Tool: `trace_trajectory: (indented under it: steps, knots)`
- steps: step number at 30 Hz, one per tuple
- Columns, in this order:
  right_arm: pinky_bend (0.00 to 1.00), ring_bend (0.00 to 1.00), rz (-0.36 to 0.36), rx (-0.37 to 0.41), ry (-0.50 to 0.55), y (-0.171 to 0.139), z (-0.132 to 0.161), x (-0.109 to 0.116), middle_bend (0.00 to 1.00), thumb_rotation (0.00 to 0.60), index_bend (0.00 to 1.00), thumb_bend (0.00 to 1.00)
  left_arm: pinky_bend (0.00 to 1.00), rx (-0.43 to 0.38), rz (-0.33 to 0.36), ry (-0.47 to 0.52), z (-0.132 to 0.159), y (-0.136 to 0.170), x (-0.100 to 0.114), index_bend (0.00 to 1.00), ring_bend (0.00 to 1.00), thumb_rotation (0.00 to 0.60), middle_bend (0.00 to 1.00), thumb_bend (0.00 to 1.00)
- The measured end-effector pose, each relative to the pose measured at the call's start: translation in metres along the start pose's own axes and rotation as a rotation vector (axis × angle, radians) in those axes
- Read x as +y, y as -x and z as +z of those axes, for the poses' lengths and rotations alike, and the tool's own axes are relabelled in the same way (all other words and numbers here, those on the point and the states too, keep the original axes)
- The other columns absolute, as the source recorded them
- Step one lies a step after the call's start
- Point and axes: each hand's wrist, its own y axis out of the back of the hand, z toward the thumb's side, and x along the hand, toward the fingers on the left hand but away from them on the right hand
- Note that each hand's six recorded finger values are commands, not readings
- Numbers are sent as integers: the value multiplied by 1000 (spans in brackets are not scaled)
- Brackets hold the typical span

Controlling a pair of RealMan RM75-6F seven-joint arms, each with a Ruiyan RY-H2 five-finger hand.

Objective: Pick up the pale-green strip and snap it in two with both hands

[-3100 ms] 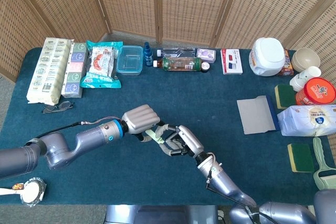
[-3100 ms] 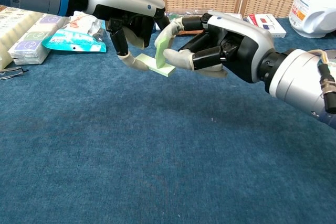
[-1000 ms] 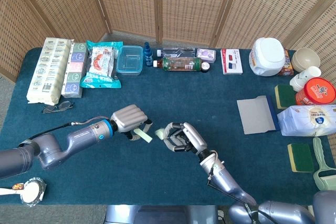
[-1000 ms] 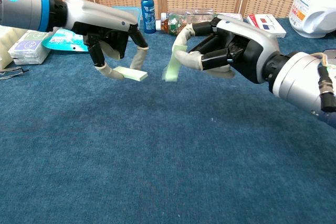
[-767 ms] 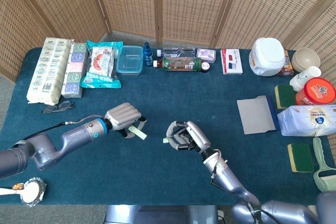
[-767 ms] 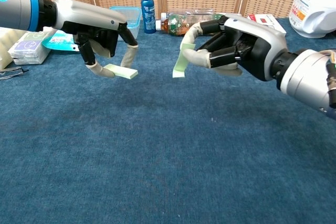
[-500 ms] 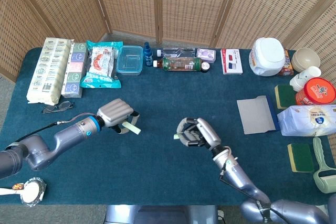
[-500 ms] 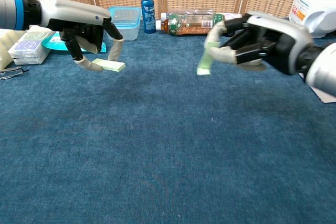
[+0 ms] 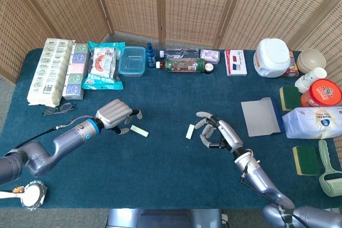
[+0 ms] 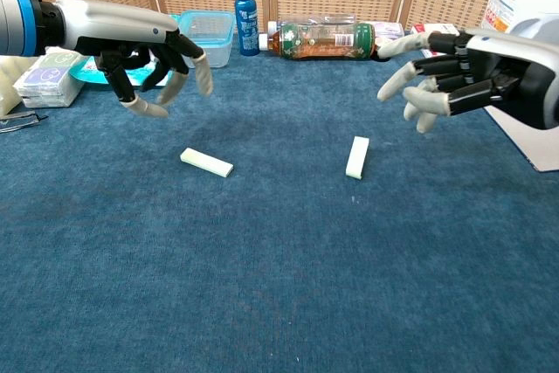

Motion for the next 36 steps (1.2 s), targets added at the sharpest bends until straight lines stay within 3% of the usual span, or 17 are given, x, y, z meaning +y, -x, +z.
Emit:
trace_trajectory:
  steps: [8,13,19,28,36]
  knots:
    - [343,273,-43,2,-19,-7,-4,17,297,600,158,475,522,24,60,28,-6,12,10,189,330,549,317,382]
    - [331,250,-87,2,-46,-11,-8,33,289,600,188,475,519,56,114,57,-15,29,15,186,318,545,304,382]
    - [330,249,-182,10,-106,-18,-11,58,289,600,243,475,514,140,195,103,-36,72,13,168,312,543,291,380]
    - [330,249,-348,8,-329,-44,-14,94,297,600,276,475,503,348,281,166,-70,161,-24,167,308,545,289,377]
    - [330,242,-423,-83,-625,-81,-18,108,297,600,287,475,495,594,393,201,-90,259,-76,167,308,550,289,376]
